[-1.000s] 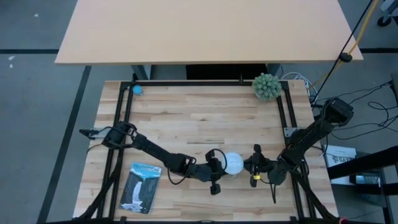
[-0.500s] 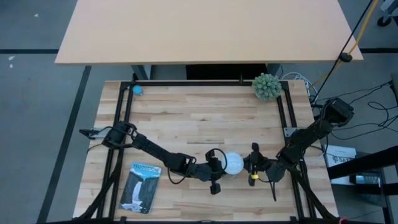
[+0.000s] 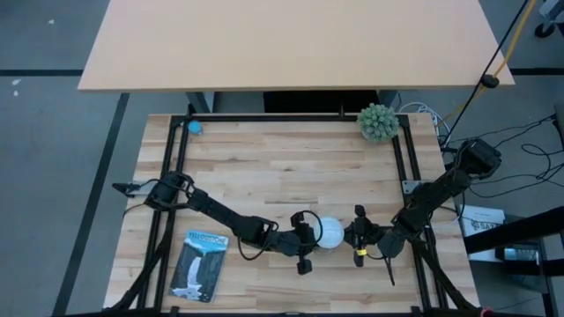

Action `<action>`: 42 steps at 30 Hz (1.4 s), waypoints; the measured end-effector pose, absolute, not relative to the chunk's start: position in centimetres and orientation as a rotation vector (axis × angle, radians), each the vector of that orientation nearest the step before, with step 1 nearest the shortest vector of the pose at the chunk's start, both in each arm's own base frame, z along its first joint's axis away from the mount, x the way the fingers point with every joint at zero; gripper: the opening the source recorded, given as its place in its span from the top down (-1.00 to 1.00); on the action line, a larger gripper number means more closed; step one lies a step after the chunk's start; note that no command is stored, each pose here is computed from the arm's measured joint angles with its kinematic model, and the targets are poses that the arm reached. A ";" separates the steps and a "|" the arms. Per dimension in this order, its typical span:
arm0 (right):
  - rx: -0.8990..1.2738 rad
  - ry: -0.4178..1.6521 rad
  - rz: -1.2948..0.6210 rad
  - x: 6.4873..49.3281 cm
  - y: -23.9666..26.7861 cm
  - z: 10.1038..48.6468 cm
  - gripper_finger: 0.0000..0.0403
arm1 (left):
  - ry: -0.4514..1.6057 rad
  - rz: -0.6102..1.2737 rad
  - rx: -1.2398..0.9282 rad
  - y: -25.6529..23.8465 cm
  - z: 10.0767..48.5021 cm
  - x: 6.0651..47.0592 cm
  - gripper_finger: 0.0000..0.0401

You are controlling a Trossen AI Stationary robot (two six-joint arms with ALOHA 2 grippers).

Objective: Screw lightbulb
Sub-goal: Insert the lightbulb into the bronze lamp socket

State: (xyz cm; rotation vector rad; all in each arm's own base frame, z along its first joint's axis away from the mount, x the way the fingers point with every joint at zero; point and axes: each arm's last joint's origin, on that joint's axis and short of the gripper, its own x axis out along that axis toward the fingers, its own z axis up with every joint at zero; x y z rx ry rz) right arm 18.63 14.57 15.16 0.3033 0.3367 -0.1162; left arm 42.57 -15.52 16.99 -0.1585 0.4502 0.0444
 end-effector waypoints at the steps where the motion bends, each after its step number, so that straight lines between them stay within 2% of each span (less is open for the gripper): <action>1: 0.303 0.337 -0.115 18.6 14.6 15.2 1.00 | 0.452 0.045 -0.158 -15.5 17.0 42.6 1.00; 17: 0.339 0.387 0.009 18.4 15.2 15.2 1.00 | 0.500 0.070 -0.143 -15.2 16.5 42.4 1.00; 23: 0.304 0.407 -0.136 17.4 14.5 14.8 1.00 | 0.498 0.054 -0.142 -15.9 16.6 42.1 1.00; 27: 0.281 0.336 -0.211 17.3 14.3 15.4 1.00 | 0.490 0.044 -0.141 -16.3 16.6 42.0 1.00; 34: 0.253 0.304 -0.208 17.7 14.2 15.8 1.00 | 0.456 0.081 -0.133 -15.6 16.9 42.4 1.00; 42: 0.274 0.359 -0.107 17.7 14.5 15.7 1.00 | 0.456 0.084 -0.133 -15.5 16.9 42.5 1.00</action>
